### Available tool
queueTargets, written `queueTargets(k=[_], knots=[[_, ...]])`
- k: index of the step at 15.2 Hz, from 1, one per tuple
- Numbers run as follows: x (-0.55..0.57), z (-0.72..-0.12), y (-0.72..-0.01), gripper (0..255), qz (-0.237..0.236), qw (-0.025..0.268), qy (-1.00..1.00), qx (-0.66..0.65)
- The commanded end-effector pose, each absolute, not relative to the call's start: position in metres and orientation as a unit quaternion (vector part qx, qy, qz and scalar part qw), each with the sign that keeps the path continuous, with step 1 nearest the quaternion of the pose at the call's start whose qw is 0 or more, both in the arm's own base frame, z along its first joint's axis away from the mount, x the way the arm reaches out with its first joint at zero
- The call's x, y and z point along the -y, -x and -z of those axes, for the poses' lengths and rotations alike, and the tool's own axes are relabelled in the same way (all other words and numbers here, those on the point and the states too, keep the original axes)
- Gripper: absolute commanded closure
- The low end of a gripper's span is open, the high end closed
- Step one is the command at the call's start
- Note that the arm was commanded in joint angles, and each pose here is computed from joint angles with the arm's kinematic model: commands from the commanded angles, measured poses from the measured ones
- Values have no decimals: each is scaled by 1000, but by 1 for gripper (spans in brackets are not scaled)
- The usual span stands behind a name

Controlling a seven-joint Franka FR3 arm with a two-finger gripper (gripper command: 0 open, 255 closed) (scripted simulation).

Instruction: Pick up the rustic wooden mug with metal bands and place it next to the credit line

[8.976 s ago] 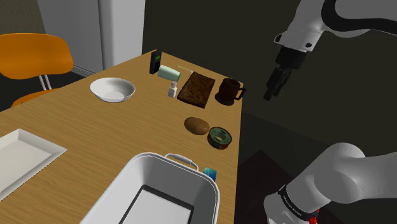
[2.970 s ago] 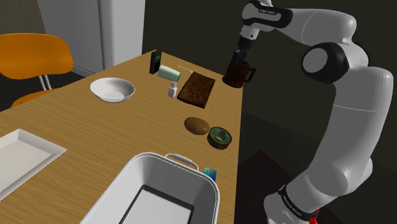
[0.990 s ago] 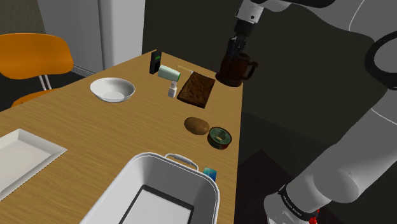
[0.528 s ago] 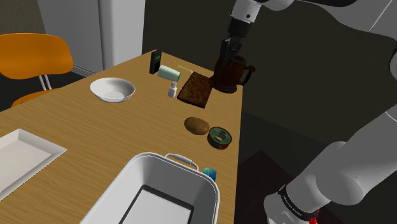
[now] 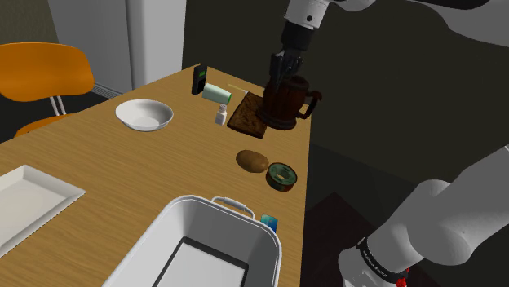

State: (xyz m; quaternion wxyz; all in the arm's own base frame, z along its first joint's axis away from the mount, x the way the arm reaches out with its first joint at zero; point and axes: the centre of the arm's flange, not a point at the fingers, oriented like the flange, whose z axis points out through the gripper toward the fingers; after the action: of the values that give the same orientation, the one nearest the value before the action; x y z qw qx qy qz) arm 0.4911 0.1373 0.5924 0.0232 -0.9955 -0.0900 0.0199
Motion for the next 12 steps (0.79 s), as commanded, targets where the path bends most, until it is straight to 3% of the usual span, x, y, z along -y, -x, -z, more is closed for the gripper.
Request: queueTargets(k=[1,12], knots=[[-164,-595,-480,255,-19,23,996,89],[-254,-579,-441,255,-19,23,996,89]])
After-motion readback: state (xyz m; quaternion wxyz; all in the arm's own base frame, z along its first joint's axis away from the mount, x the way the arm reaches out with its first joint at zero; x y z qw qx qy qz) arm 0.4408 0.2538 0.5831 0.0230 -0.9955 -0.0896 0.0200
